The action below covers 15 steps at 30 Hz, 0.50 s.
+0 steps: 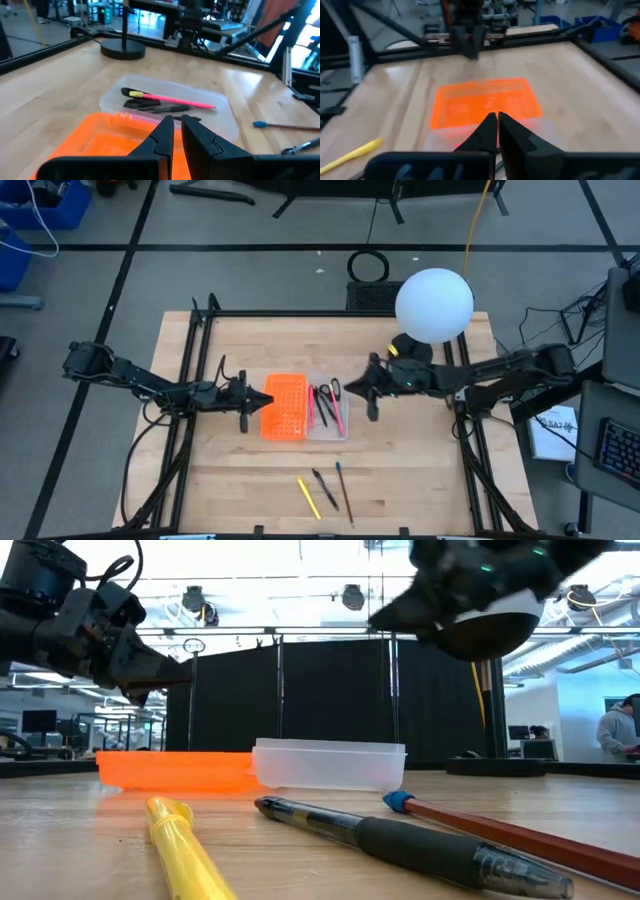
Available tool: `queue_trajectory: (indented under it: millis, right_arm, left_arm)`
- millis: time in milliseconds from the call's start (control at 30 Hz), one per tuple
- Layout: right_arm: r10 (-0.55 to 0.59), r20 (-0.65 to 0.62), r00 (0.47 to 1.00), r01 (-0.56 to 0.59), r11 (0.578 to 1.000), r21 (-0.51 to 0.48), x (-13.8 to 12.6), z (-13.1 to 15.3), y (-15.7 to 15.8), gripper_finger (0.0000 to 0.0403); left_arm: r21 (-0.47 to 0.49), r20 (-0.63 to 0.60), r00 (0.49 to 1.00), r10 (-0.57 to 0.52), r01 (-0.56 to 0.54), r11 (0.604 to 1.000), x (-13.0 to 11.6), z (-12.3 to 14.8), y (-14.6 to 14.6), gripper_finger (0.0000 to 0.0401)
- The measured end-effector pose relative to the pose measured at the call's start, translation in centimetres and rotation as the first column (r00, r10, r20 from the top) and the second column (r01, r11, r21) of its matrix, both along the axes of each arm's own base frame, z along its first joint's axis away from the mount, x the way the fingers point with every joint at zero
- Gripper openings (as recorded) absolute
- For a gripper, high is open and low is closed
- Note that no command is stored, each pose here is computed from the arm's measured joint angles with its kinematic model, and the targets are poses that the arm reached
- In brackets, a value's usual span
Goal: Pick & place school supplies into a supply box
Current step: Put the brown pencil into the transparent supply box
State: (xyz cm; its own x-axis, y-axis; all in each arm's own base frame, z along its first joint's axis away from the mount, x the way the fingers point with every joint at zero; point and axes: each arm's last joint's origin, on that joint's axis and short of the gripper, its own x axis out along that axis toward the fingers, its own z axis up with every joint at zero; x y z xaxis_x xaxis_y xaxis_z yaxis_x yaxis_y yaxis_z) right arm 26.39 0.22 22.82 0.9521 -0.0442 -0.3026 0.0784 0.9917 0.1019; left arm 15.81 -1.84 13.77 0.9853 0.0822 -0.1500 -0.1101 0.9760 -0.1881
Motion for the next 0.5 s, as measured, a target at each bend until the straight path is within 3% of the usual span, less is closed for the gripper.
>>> queue_trajectory:
  millis: [233, 333, 500]
  right_arm:
    - [-0.044, 0.087, 0.995, 0.043, 0.999, 0.013, -4.1, -4.5, 2.4, 0.0001]
    - [-0.010, 0.157, 0.988, 0.004, 0.999, 0.041, -5.3, -5.1, 3.3, 0.0001]
    - [0.057, 0.219, 0.974, -0.053, 0.998, -0.026, -6.7, -5.1, 4.0, 0.0001]
  left_arm:
    - [0.034, -0.098, 0.995, -0.018, 0.022, 0.999, 2.2, 1.6, -0.7, 0.0042]
    - [0.047, -0.147, 0.989, -0.025, 0.032, 0.998, 4.3, 4.0, -1.7, 0.0042]
    - [0.118, -0.222, 0.973, -0.067, 0.095, 0.988, 8.0, 8.0, -4.5, 0.0041]
